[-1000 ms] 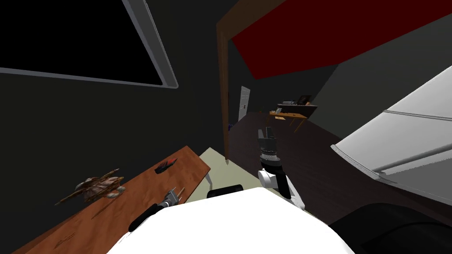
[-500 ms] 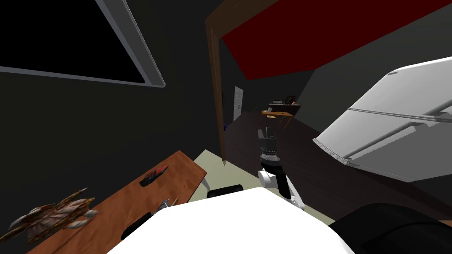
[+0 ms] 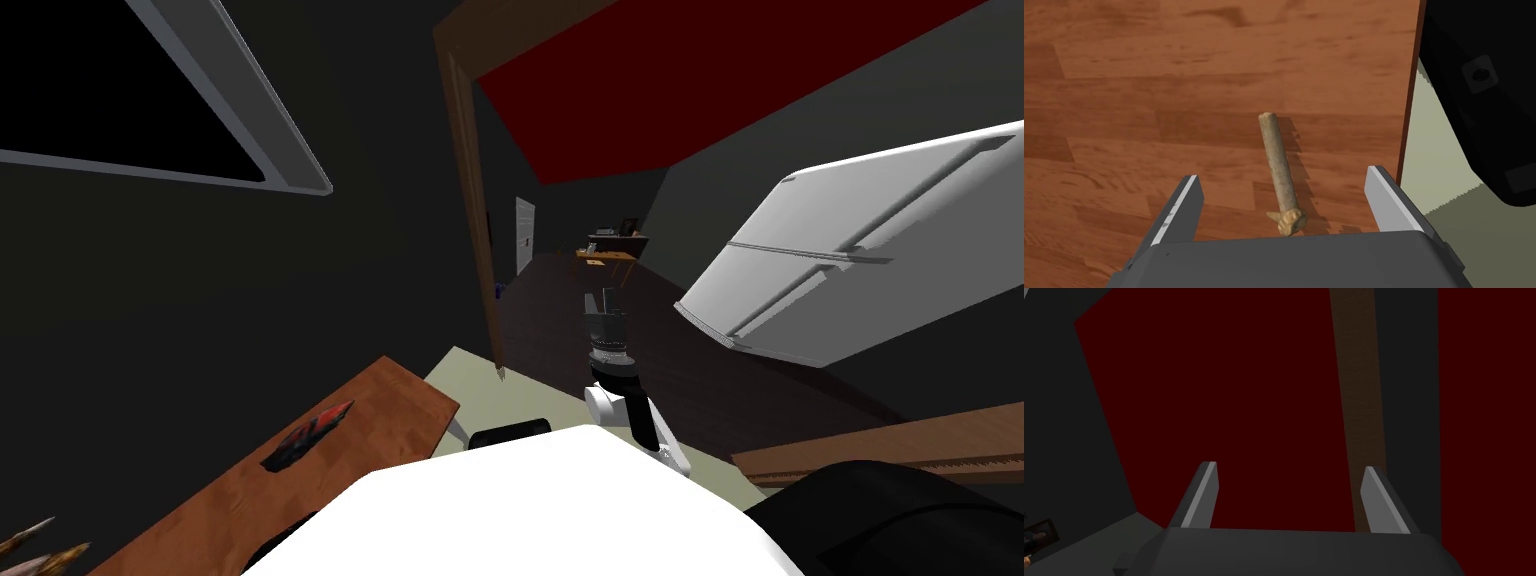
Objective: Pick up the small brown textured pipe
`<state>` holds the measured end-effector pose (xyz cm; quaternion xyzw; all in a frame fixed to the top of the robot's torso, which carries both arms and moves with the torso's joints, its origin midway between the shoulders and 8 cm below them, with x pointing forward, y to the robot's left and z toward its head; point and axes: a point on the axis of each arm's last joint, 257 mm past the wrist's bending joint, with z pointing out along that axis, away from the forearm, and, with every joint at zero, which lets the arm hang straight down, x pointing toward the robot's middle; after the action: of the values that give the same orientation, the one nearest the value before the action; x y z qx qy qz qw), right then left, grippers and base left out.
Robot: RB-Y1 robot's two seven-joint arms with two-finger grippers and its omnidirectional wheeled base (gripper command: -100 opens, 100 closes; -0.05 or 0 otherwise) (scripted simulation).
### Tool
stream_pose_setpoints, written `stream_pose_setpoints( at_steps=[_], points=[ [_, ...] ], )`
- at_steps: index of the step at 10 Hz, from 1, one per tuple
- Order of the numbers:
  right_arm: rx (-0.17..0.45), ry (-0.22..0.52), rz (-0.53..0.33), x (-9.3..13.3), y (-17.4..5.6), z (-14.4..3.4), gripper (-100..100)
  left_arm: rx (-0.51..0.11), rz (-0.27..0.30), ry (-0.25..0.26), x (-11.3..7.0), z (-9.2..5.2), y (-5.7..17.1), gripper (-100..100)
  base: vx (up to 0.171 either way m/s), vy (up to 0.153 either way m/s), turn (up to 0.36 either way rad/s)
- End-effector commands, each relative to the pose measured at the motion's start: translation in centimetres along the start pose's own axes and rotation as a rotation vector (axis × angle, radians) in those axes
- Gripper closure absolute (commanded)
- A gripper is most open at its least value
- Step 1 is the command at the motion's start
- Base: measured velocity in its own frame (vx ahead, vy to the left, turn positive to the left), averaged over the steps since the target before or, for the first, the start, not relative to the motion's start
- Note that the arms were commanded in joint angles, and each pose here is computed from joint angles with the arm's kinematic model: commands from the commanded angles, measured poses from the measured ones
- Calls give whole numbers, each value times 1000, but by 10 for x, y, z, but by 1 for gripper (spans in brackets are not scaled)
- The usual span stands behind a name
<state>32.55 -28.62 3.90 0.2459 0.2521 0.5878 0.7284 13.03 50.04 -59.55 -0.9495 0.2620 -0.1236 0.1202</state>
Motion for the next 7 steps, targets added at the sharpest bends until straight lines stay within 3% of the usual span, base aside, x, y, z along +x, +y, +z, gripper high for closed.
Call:
stream_pose_setpoints(
  at_steps=[1,2,3,4,7],
  points=[
    [0,0,0,0,0,0,0,-7,-12,-20,-9,3,2,-100,23,-1,57],
    [0,0,0,0,0,0,0,-26,-56,-46,-22,3,7,-100,31,-7,-172],
    [0,0,0,0,0,0,0,-30,-62,-68,-33,3,9,-100,30,3,-132],
    [0,0,0,0,0,0,0,-30,-62,-68,-33,3,9,-100,12,4,-3],
    [0,0,0,0,0,0,0,-67,-152,-142,-68,2,22,-100,35,9,-146]
  ],
)
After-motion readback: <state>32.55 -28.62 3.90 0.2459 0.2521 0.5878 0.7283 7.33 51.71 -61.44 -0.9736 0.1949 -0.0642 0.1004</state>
